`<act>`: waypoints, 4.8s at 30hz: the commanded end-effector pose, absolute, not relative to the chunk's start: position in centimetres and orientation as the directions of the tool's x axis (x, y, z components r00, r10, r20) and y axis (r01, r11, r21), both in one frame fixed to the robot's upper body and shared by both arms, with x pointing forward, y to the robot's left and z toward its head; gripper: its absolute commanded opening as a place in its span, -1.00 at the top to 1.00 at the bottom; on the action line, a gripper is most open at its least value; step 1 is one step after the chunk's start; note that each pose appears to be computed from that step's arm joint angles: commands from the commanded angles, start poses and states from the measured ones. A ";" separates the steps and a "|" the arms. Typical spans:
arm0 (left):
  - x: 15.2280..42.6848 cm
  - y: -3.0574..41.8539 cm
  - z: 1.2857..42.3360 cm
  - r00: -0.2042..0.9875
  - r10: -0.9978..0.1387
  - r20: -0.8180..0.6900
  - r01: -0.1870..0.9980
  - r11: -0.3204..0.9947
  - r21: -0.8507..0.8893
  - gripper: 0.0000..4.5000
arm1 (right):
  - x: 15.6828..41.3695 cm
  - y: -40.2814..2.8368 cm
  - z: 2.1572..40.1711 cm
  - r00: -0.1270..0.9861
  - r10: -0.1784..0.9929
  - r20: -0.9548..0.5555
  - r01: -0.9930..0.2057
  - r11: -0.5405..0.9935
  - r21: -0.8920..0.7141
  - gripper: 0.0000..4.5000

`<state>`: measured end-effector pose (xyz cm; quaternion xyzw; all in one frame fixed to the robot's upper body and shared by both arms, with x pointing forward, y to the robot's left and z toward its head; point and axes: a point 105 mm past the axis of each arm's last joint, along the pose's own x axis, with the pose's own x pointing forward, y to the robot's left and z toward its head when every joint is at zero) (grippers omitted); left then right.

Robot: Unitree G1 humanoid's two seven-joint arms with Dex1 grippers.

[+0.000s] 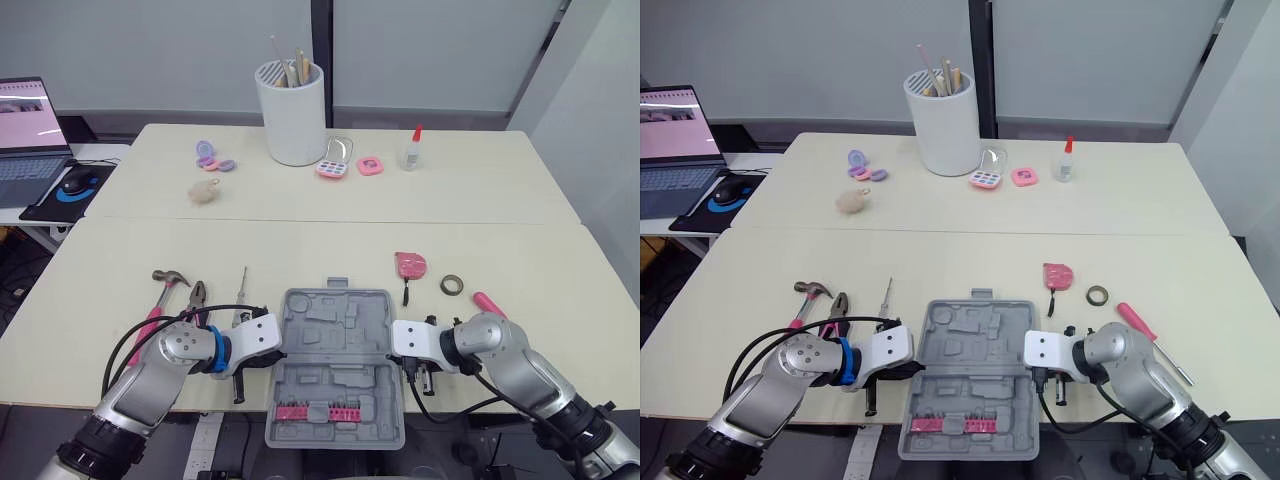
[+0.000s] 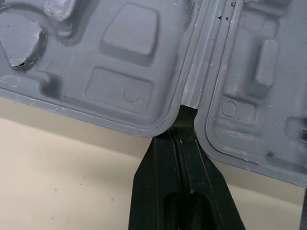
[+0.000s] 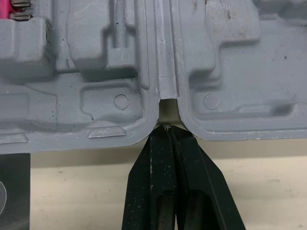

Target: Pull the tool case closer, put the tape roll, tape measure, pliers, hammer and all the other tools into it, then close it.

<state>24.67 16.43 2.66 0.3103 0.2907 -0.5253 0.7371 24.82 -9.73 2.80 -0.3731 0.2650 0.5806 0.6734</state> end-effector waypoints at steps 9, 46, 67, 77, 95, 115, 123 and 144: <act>23.8 14.5 2.2 0.201 -0.644 -0.738 0.977 0.188 0.103 1.00 | 23.7 -7.7 2.9 0.123 0.649 -0.751 -0.985 -0.016 -0.174 0.99; 25.1 16.0 1.7 0.244 -0.617 -0.748 0.966 0.225 0.129 1.00 | 25.3 -8.9 2.9 0.189 0.623 -0.759 -0.976 0.034 -0.215 0.99; 26.5 24.0 10.9 0.480 -0.693 -0.537 0.859 0.497 0.127 0.60 | 27.4 -17.7 12.4 0.368 0.720 -0.589 -0.929 0.305 -0.208 0.73; 25.1 36.5 17.4 0.709 -0.485 -0.513 0.618 0.777 0.121 -0.84 | 28.2 -28.1 19.0 0.601 0.595 -0.534 -0.788 0.556 -0.267 -0.31; 24.6 42.6 16.5 0.776 -0.300 -0.555 0.448 0.881 0.150 -1.00 | 27.7 -33.0 17.5 0.650 0.491 -0.580 -0.719 0.644 -0.261 -0.98; 24.8 41.8 16.9 0.765 -0.305 -0.567 0.469 0.868 0.166 -1.00 | 27.9 -33.4 16.9 0.654 0.463 -0.599 -0.716 0.636 -0.290 -0.98; 25.9 38.4 17.5 0.764 -0.392 -0.513 0.529 0.835 0.151 -1.00 | 28.7 -32.4 16.5 0.660 0.462 -0.592 -0.725 0.598 -0.341 -0.98; 26.1 11.6 19.5 0.306 -0.913 -0.269 0.931 0.228 0.285 -1.00 | 32.1 -21.6 11.4 0.564 0.523 -0.639 -0.825 0.395 -0.404 -0.82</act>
